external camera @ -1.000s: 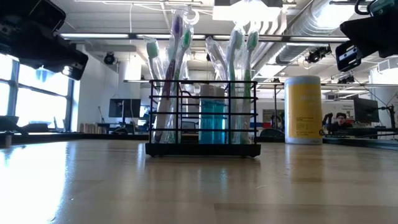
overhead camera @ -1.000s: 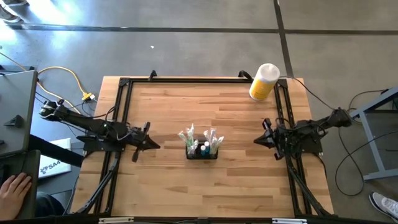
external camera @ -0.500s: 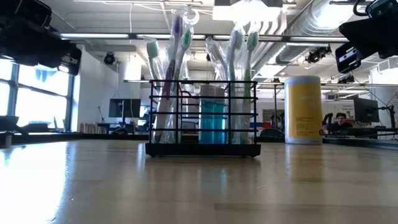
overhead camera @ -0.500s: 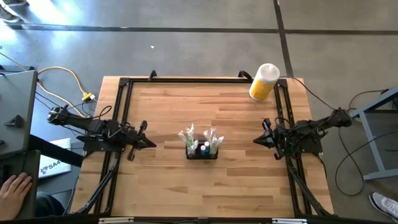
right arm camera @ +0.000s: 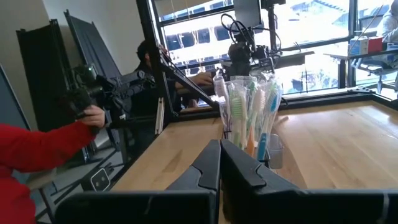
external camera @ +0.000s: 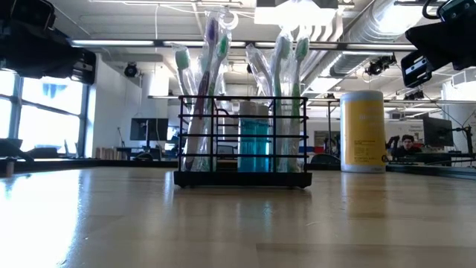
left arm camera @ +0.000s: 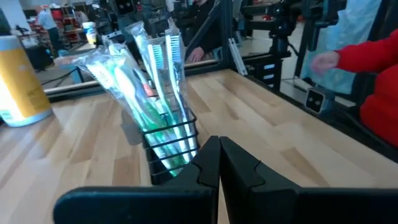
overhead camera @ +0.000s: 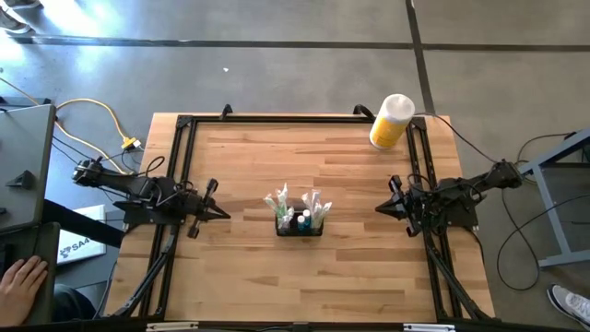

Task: Pick & Place toothbrushing station
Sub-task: Return to Home Position

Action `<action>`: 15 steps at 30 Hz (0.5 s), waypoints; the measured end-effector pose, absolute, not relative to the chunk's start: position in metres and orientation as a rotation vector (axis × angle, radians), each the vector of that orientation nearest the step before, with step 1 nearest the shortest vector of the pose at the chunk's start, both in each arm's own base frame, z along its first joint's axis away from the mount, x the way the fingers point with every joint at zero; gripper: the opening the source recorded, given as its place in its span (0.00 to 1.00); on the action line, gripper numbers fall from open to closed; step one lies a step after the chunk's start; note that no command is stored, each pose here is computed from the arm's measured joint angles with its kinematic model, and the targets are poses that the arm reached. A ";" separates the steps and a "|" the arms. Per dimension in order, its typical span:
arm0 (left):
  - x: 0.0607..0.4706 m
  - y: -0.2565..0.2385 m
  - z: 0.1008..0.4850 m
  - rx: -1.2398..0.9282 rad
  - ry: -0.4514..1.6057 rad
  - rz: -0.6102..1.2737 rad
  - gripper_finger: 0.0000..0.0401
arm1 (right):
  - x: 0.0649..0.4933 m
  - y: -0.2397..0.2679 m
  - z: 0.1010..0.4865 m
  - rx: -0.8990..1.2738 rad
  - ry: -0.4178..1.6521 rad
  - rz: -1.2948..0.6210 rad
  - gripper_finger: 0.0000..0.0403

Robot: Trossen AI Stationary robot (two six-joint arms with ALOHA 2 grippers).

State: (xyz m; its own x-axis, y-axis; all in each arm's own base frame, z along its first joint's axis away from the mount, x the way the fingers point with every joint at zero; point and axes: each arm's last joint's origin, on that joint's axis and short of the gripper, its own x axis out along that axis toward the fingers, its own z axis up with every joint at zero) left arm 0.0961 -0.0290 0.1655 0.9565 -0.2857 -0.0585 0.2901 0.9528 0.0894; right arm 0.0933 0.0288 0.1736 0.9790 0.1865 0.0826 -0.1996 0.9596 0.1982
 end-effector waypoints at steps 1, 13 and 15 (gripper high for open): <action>0.096 -0.029 0.165 0.103 0.044 -0.289 0.00 | 0.093 0.029 0.174 0.207 -0.063 0.196 0.00; 0.096 -0.029 0.166 0.104 0.041 -0.282 0.00 | 0.093 0.029 0.173 0.207 -0.063 0.196 0.00; 0.096 -0.029 0.166 0.106 0.036 -0.280 0.00 | 0.093 0.029 0.173 0.207 -0.063 0.196 0.00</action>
